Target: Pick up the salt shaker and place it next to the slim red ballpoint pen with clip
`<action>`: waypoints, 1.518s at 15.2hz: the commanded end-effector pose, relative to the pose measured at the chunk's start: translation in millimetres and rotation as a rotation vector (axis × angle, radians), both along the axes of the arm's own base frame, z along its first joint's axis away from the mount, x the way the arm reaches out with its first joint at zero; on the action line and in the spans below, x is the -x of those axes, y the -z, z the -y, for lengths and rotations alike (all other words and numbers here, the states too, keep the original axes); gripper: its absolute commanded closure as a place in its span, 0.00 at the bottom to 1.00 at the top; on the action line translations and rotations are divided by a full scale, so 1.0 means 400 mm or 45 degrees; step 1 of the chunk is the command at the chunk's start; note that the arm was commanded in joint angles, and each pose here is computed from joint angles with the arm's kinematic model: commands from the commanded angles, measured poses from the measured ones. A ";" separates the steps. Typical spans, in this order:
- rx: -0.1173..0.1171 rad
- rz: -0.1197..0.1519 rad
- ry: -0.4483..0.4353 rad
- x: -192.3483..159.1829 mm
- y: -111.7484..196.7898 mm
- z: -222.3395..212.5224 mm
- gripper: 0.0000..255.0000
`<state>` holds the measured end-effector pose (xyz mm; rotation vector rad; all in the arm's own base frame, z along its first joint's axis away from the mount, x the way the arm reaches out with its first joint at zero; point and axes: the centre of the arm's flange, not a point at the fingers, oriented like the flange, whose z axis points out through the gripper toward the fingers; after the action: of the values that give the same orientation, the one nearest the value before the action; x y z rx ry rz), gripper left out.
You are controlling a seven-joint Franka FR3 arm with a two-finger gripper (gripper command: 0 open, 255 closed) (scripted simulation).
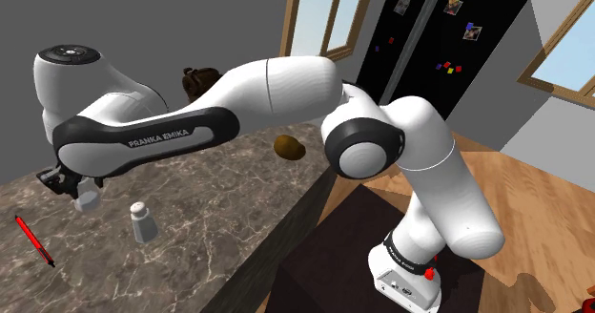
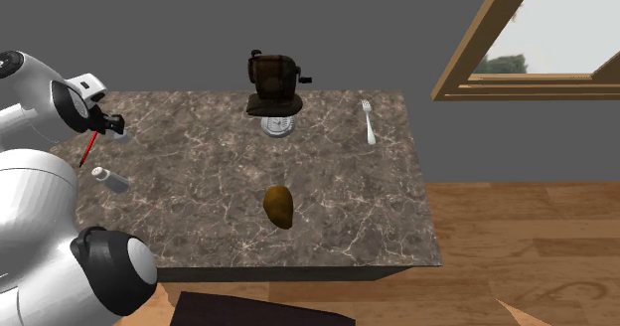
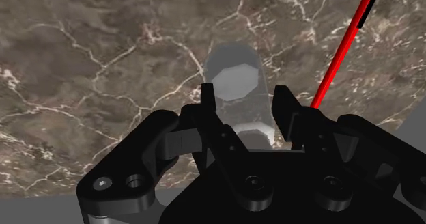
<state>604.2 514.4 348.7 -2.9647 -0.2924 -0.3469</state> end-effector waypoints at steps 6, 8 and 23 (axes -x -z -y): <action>-0.001 0.001 0.000 -0.001 0.006 -0.001 1.00; -0.001 0.001 0.000 -0.001 0.006 -0.001 0.00; -0.001 0.001 0.000 0.026 -0.114 0.019 0.00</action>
<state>593.8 506.9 394.2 -2.9638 -0.2925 -0.3482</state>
